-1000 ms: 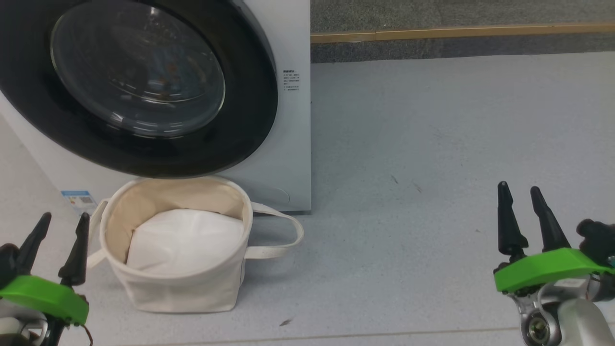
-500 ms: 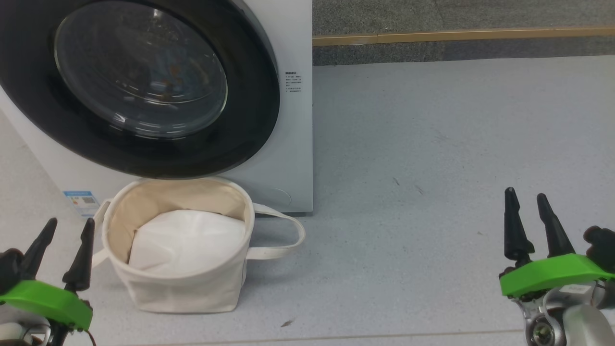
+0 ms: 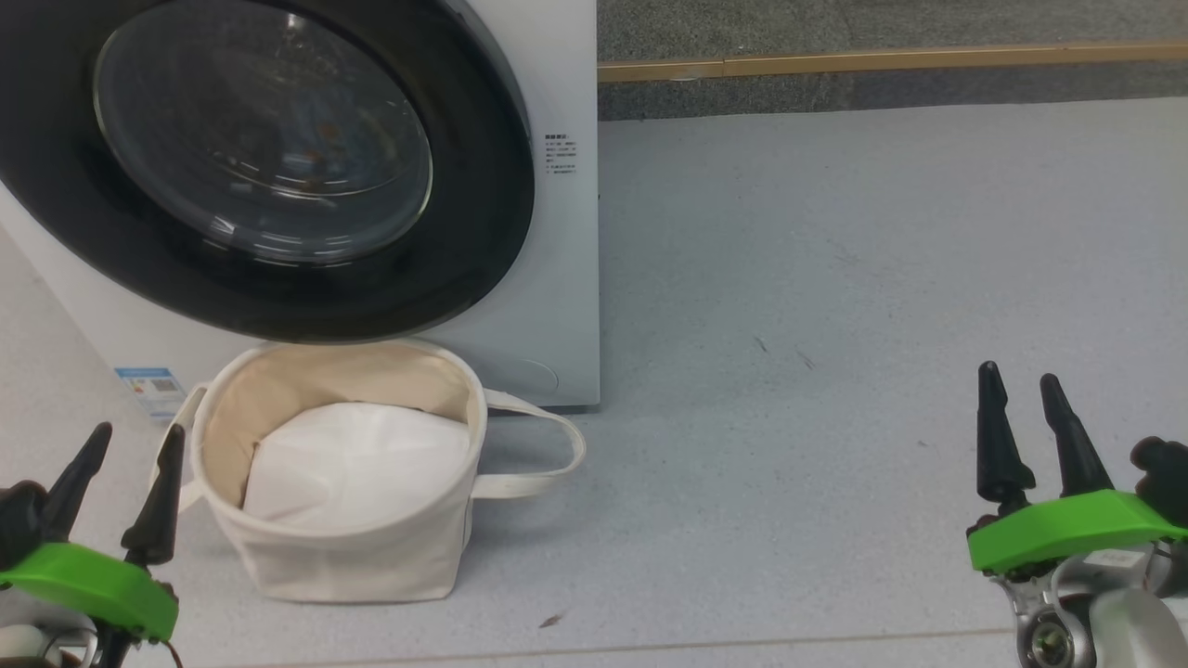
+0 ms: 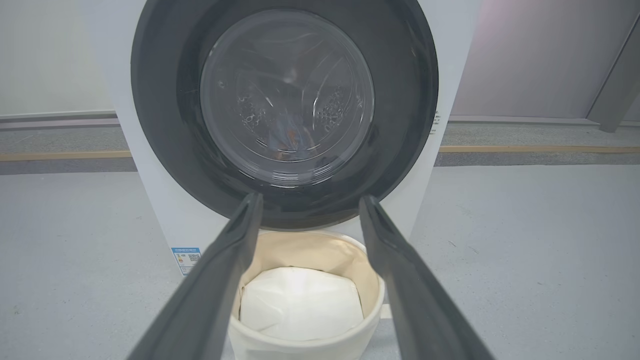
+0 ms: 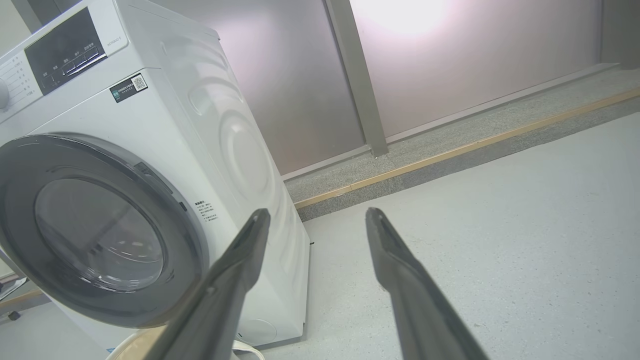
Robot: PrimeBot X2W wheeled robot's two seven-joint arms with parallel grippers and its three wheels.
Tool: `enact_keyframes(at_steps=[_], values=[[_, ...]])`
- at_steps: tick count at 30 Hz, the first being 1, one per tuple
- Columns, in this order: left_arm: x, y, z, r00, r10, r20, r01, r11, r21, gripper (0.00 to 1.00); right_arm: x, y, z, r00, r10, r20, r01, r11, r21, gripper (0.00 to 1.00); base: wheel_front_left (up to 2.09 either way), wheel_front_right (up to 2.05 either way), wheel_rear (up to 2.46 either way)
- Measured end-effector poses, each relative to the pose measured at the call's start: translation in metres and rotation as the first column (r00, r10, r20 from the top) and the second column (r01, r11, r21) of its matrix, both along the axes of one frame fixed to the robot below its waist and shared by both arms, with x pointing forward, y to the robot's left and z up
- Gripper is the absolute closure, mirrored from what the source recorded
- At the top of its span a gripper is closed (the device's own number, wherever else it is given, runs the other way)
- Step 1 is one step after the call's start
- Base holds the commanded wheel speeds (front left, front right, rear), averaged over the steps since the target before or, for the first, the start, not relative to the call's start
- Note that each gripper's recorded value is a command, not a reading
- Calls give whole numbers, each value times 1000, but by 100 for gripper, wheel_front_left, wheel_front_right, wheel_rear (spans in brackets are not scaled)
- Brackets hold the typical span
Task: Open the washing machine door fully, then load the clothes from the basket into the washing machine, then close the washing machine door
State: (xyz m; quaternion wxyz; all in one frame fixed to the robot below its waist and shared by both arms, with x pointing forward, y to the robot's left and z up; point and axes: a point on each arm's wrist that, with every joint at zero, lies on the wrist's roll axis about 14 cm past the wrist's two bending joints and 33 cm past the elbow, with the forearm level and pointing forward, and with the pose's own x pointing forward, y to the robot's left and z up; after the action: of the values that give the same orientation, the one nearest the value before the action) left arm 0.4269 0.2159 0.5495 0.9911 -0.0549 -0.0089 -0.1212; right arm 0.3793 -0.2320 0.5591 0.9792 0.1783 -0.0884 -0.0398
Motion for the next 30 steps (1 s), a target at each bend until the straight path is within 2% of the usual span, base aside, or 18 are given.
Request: enact_keyframes(at_steps=[30], values=[[0, 0, -6, 1000, -7, -22, 8, 1000, 6, 0, 0, -2, -3, 1000, -7, -4, 7, 1000, 0, 0, 0, 0, 0]])
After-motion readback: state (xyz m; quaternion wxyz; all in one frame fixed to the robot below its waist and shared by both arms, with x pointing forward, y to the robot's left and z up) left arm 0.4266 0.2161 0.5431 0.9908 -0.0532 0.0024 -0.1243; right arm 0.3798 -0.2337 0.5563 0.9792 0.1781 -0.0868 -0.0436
